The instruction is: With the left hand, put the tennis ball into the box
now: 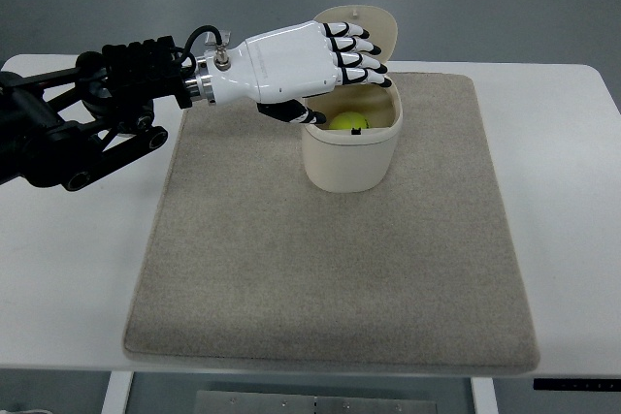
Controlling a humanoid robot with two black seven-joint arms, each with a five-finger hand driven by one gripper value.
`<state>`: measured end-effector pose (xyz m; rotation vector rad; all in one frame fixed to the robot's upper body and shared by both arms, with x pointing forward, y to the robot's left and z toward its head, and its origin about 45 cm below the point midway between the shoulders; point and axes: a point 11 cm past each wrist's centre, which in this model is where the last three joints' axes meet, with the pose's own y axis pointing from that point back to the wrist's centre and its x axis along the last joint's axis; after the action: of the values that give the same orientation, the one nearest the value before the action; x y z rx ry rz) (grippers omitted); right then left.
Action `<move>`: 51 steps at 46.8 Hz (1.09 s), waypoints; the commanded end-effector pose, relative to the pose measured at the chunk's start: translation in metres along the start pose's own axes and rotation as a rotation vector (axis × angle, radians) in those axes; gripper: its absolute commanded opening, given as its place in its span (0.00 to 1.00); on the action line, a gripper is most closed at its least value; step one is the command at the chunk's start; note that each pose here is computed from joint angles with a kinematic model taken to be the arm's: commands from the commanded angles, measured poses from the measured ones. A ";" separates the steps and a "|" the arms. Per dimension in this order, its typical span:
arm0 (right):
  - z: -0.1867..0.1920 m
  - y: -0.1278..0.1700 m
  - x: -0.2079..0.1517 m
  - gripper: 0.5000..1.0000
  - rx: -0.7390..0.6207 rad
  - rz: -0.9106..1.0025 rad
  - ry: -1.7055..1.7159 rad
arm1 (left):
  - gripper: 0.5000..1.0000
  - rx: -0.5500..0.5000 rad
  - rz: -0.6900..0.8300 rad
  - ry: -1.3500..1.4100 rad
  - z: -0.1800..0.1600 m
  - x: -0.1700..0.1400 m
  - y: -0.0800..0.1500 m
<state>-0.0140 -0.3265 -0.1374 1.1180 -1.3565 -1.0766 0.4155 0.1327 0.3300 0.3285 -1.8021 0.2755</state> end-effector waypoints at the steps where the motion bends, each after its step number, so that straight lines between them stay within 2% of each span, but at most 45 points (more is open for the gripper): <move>1: 0.000 0.000 0.000 0.80 0.000 0.000 0.000 | 0.83 -0.009 0.005 -0.001 0.003 0.002 0.001; 12: 0.000 0.000 0.000 0.80 0.000 0.000 0.000 | 0.83 0.026 -0.013 -0.036 -0.011 0.014 0.032; 20: 0.000 0.000 0.000 0.80 0.000 0.000 0.000 | 0.83 0.115 0.001 0.006 -0.029 0.024 0.068; 27: 0.000 0.000 0.000 0.80 0.000 0.000 0.000 | 0.88 0.224 0.040 0.093 -0.047 0.031 0.098; 29: 0.000 0.000 0.000 0.81 0.000 0.000 0.000 | 0.93 0.261 0.054 0.138 -0.051 0.029 0.106; 33: 0.000 0.000 0.000 0.80 0.000 0.000 0.000 | 0.98 0.332 0.100 0.252 -0.055 0.020 0.116; 40: 0.000 0.000 0.000 0.80 0.000 0.000 0.000 | 0.98 0.446 0.173 0.454 -0.058 0.000 0.132; 51: 0.000 0.000 0.000 0.80 0.000 0.000 0.000 | 0.98 0.553 0.236 0.874 -0.071 -0.016 0.147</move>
<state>-0.0141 -0.3265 -0.1374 1.1178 -1.3564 -1.0767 0.4266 0.2905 0.3321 0.3466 -1.0109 0.9037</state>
